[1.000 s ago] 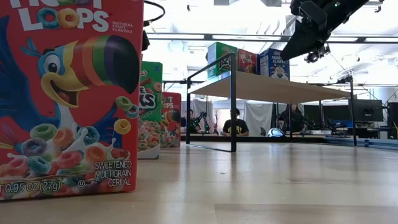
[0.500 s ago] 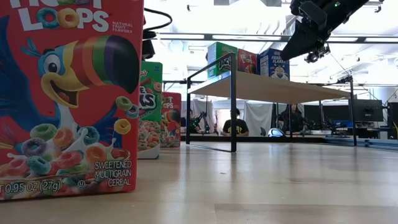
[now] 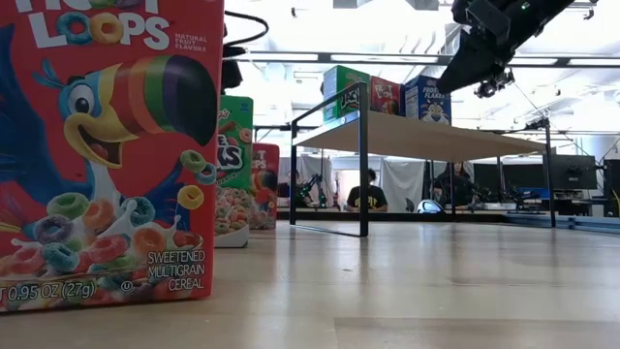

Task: Stack cereal on shelf
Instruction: Put the top red cereal box on the shelf and aligned with the other red cereal box

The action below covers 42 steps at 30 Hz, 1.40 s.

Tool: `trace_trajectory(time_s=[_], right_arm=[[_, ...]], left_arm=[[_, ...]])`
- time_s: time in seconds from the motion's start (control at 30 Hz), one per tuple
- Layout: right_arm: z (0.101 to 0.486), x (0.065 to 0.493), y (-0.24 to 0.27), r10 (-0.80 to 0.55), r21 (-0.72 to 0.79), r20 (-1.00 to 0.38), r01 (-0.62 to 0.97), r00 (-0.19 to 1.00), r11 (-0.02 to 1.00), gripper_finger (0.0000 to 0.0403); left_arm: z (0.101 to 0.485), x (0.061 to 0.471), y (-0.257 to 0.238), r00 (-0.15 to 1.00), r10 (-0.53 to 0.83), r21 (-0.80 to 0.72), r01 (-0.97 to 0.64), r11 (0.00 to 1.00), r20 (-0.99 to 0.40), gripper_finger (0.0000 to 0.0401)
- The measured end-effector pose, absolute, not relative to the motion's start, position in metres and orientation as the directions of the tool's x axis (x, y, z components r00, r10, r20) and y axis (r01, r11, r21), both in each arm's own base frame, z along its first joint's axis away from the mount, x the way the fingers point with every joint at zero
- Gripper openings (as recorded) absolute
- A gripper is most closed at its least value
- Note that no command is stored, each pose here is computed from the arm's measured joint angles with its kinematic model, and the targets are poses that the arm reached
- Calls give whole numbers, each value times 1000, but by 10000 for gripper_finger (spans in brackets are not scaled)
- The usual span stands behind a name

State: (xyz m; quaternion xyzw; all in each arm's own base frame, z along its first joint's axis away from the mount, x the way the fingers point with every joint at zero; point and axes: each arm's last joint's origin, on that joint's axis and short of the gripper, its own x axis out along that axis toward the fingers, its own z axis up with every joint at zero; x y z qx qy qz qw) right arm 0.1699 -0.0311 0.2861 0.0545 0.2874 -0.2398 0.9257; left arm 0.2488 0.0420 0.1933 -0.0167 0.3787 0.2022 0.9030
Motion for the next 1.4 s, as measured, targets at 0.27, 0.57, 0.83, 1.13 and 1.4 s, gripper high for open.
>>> trace_trajectory(time_s=[0.27,0.57,0.83,1.13,1.4], right_arm=[[293,177,-26,-342,1,-496,394,798,919,153],[302,210,-1,-153,44,-318,176,936,983,235],[297,246,6,-43,86,-201,62,979,994,278],[300,287,10,-13,26,-214,19,977,999,278],[319,328,12,-22,-67,-369,-4,929,998,279]], left_arm=[[221,235,36,726,288,65,-320,945,-625,178],[251,219,12,828,188,0,-221,975,-528,177],[275,222,-6,838,153,26,-165,986,-524,177],[290,237,-15,825,127,37,-128,991,-550,177],[304,253,-20,786,117,58,-103,993,-607,177]])
